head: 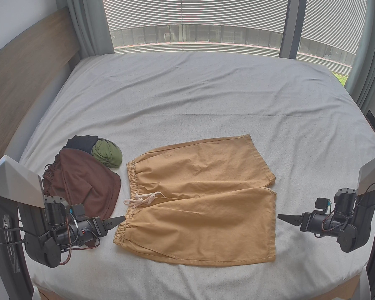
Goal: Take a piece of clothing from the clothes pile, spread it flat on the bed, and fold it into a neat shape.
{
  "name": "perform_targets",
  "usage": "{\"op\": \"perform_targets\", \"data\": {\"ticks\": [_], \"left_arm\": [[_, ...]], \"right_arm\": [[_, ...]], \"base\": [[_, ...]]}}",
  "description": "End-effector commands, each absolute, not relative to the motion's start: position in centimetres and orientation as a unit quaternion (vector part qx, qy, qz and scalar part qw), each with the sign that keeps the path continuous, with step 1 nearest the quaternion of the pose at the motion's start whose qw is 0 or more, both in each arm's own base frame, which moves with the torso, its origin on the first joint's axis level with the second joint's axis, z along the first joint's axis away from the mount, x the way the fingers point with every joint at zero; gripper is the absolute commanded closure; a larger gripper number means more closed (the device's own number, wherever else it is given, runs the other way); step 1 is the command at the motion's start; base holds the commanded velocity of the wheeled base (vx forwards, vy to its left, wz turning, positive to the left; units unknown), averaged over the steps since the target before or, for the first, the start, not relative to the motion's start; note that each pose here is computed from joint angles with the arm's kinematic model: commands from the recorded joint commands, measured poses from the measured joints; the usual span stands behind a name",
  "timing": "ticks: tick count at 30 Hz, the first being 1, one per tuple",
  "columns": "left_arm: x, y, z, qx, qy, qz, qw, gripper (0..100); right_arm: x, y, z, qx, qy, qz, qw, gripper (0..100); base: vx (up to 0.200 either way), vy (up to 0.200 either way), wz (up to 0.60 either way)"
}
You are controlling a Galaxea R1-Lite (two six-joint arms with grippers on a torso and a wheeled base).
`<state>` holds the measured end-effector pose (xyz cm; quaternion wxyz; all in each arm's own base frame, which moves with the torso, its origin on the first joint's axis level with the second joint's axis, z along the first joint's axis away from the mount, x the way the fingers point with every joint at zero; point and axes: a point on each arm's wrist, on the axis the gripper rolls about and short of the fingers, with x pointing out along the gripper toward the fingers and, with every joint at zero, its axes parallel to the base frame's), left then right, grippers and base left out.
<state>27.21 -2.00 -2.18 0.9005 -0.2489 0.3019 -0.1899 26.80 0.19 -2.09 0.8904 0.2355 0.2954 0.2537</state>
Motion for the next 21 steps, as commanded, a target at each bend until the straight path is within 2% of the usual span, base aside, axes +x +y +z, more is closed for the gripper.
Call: {"op": "perform_targets", "data": {"ticks": [1,10,21], "left_arm": [[27.6,-2.1,-1.7,-0.248,0.289,-0.193,0.904,0],[27.5,-2.0,-2.0,-0.249,0.294,-0.191,0.903,0],[25.2,-2.8,-3.7,-0.256,0.36,-0.191,0.877,0]], "right_arm": [[27.9,0.4,-1.9,0.229,0.278,0.245,0.9,0],[26.1,0.6,-2.3,0.235,0.311,0.241,0.889,0],[24.3,0.8,-2.7,0.241,0.344,0.244,0.874,0]], "base": [[0.0,0.0,0.0],[0.0,0.0,0.0],[0.0,0.0,0.0]]}}
